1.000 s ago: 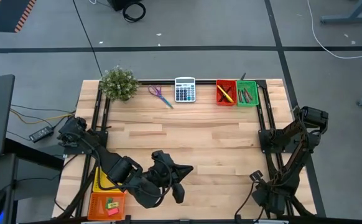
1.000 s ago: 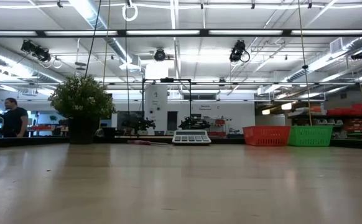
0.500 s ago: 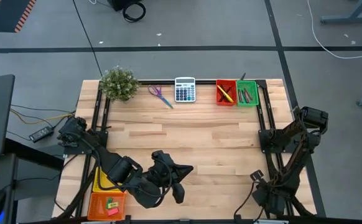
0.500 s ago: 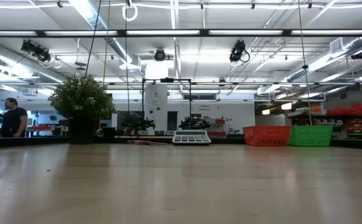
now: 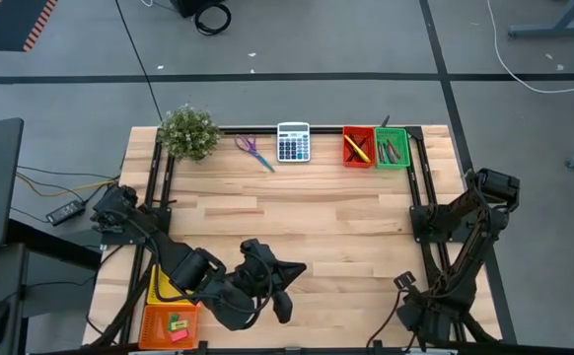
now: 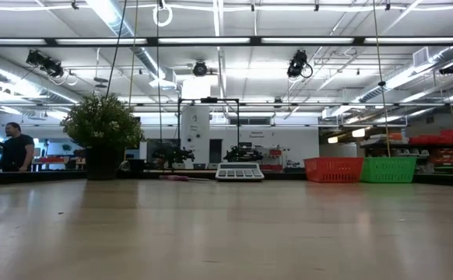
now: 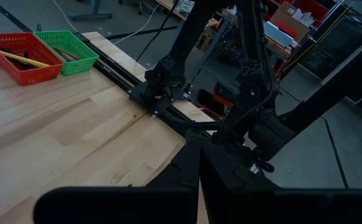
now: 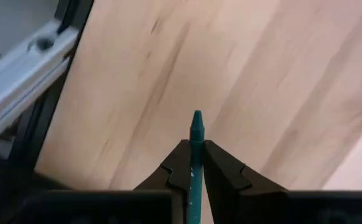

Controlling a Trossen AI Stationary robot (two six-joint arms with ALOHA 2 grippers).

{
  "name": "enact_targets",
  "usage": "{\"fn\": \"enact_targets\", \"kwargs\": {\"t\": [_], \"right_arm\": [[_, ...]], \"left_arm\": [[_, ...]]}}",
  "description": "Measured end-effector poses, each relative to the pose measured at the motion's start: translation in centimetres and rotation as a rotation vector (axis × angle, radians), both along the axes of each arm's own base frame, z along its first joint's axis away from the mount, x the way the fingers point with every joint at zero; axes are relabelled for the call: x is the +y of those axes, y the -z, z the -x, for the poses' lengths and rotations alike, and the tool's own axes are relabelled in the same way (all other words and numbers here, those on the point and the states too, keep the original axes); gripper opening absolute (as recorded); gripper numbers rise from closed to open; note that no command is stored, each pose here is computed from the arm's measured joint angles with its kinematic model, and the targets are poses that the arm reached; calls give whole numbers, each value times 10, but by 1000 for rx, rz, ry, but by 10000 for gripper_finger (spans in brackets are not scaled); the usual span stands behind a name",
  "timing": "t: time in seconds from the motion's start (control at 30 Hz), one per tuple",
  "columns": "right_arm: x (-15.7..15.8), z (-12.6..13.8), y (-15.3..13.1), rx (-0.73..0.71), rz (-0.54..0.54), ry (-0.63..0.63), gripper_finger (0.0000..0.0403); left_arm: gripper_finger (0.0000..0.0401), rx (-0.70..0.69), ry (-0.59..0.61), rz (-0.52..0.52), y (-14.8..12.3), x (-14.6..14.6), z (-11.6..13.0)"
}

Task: Sort crayons/erasers/pens/pencils in bins
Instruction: Put the green crayon into the green bin

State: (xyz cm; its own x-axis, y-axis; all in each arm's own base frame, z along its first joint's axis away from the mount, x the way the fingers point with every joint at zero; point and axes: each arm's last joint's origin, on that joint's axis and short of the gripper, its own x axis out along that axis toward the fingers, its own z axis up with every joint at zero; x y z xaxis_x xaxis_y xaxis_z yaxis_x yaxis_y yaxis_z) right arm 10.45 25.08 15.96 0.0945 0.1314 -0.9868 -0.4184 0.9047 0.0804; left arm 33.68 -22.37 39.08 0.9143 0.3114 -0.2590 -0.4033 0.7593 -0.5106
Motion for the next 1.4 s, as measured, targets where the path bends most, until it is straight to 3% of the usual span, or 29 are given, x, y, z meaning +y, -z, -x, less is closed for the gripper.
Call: {"fn": "enact_targets", "kwargs": {"t": [0.3, 0.6, 0.83, 1.07, 1.4], "right_arm": [[-11, -40, -16, -74, 28, 109, 42], [-62, -82, -38, -103, 57, 305, 42], [-126, -100, -70, -174, 77, 482, 42], [-193, -101, -95, -201, 102, 681, 42], [-294, -95, -105, -220, 227, 924, 42]], "left_arm": [[24, -1, -1, 3, 0, 0, 0], [11, -73, 21, 42, -8, -4, -1], [20, -119, 27, 65, -13, -6, -2], [16, -153, 34, 79, -24, -4, 3], [19, -244, 73, 61, -45, -2, 11]]}}
